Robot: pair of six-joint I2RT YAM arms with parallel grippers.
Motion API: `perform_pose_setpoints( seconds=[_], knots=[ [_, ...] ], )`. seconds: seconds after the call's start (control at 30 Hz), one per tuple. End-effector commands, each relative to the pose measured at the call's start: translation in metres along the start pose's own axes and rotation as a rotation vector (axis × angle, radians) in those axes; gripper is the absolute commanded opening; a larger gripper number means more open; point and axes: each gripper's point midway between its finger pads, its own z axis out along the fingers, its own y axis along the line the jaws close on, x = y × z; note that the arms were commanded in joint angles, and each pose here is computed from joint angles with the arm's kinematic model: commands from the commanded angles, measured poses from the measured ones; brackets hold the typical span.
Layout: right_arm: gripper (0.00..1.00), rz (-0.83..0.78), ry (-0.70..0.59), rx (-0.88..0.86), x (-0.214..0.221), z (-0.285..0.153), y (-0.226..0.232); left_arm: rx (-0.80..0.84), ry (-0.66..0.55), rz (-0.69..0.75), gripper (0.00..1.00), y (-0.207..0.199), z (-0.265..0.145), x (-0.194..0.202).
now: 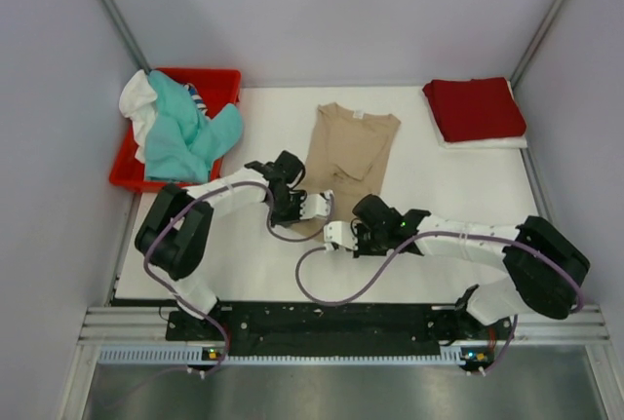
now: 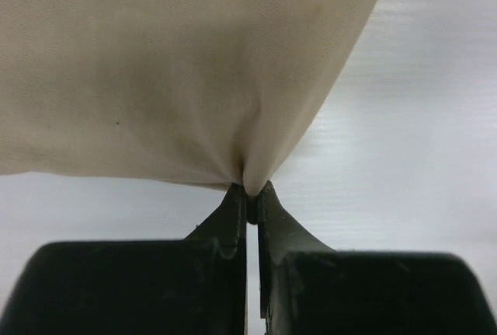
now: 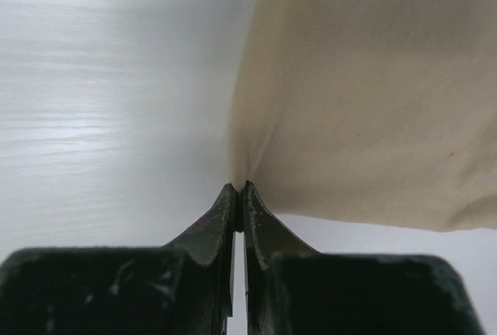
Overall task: Fold and stack the t-shirts
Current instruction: Grab one side of the 2/3 rectangular tshirt with both arms, then fold the long partially folded tshirt into a neat square
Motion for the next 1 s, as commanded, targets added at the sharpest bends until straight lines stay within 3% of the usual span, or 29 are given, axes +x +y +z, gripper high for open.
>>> perform_pose_setpoints(
  seconds=[0.0,0.27,0.43,0.63,0.97],
  knots=[
    [0.0,-0.037,-0.029,-0.046,-0.03,-0.037,0.029,0.113,0.038,-0.086,0.0,-0.069,-0.039,0.016],
    [0.0,-0.068,-0.216,-0.178,-0.081,-0.121,0.098,0.183,-0.03,-0.048,0.0,-0.162,-0.108,0.02],
    [0.0,-0.01,-0.316,-0.236,-0.104,-0.149,0.117,0.138,-0.136,-0.025,0.0,-0.182,-0.153,0.006],
    [0.0,0.177,-0.483,-0.09,-0.115,-0.174,0.057,-0.096,-0.156,-0.077,0.0,-0.135,-0.177,-0.011],
    [0.0,0.558,-0.462,0.021,-0.074,-0.144,-0.049,-0.304,-0.137,-0.243,0.0,0.002,-0.174,-0.041]
  ],
)
